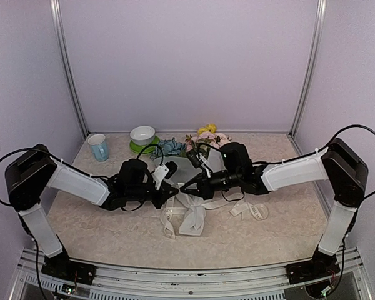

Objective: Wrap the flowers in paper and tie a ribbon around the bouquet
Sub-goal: Pass from the right arm to the left, then pass from the left arm to the right

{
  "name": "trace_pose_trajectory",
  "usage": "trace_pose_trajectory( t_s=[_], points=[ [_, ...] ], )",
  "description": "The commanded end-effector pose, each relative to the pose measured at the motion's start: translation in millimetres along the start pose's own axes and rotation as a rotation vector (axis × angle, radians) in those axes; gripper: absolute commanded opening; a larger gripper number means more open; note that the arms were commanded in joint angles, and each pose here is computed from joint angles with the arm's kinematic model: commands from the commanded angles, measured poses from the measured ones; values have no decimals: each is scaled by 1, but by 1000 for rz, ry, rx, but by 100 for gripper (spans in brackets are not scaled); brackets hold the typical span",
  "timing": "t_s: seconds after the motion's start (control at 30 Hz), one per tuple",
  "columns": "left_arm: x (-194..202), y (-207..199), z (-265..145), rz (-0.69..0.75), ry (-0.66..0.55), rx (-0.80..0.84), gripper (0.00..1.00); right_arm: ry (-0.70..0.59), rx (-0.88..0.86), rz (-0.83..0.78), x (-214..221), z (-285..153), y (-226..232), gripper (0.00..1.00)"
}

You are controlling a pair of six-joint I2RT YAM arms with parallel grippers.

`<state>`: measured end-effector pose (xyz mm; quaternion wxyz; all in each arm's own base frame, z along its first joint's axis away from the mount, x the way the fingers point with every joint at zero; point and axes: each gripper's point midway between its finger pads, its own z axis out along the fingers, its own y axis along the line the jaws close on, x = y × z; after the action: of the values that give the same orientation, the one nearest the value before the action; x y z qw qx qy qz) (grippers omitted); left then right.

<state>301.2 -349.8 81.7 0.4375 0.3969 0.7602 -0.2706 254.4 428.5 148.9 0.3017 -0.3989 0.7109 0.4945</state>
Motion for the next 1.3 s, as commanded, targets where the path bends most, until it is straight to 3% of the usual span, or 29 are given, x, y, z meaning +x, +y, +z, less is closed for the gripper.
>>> trace_pose_trajectory(
  t_s=[0.0, 0.13, 0.2, 0.27, 0.4, 0.63, 0.8, 1.07, 1.27],
  points=[
    [-46, 8, -23, 13, -136, -66, 0, -15, 4, -31, -6, -9, 9, 0],
    [-88, 2, -61, 80, -260, -102, 0, 3, 29, -23, 4, -13, 7, 3],
    [-106, -14, -73, 125, -295, -80, 0, 6, 30, -28, 3, -15, 8, 28],
    [-118, -29, -82, 150, -325, -48, 0, -6, 21, -51, -6, -20, 16, 45],
    [-123, -51, -88, 180, -348, 9, 0, -52, -18, -118, -27, -35, 38, 58],
    [-117, -68, -76, 188, -338, 75, 0, -92, 22, -174, -42, -44, 42, 60],
    [-115, -80, -71, 190, -359, 137, 2, -74, 9, -156, -34, -36, 36, 56],
    [-85, -82, -56, 188, -291, 157, 1, -96, -45, -173, -38, -41, 50, 53],
    [-91, -83, -56, 189, -300, 160, 1, -84, -55, -155, -37, -30, 48, 48]
  ],
)
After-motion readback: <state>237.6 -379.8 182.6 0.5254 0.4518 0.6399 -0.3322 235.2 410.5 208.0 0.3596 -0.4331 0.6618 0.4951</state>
